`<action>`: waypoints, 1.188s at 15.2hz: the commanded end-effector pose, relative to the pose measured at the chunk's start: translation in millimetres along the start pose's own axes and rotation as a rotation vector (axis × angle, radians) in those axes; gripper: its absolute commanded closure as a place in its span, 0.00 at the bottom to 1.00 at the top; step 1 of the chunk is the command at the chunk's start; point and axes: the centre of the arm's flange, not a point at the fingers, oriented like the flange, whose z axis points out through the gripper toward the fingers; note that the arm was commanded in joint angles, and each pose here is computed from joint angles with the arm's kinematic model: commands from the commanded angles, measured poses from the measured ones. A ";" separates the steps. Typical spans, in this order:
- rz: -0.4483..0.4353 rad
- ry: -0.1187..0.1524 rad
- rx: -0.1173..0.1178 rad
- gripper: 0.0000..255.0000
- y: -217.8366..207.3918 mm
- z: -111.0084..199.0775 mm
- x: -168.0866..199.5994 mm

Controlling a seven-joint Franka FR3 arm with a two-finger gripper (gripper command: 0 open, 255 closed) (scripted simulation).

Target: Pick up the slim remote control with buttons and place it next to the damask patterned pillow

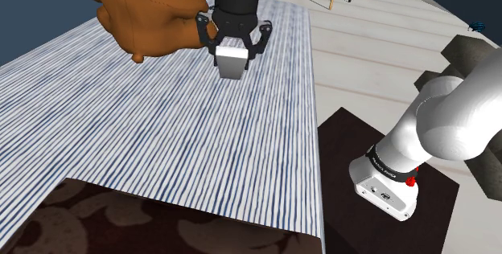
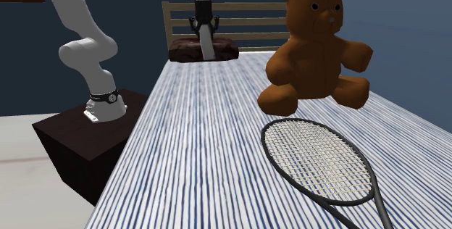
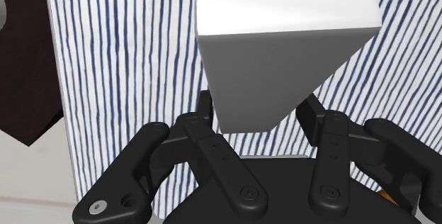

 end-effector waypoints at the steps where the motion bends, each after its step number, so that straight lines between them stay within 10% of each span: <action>1: 0.002 0.000 0.000 1.00 7.3 -0.8 -26.9; 18: 0.002 0.000 0.000 1.00 17.1 73.2 -61.0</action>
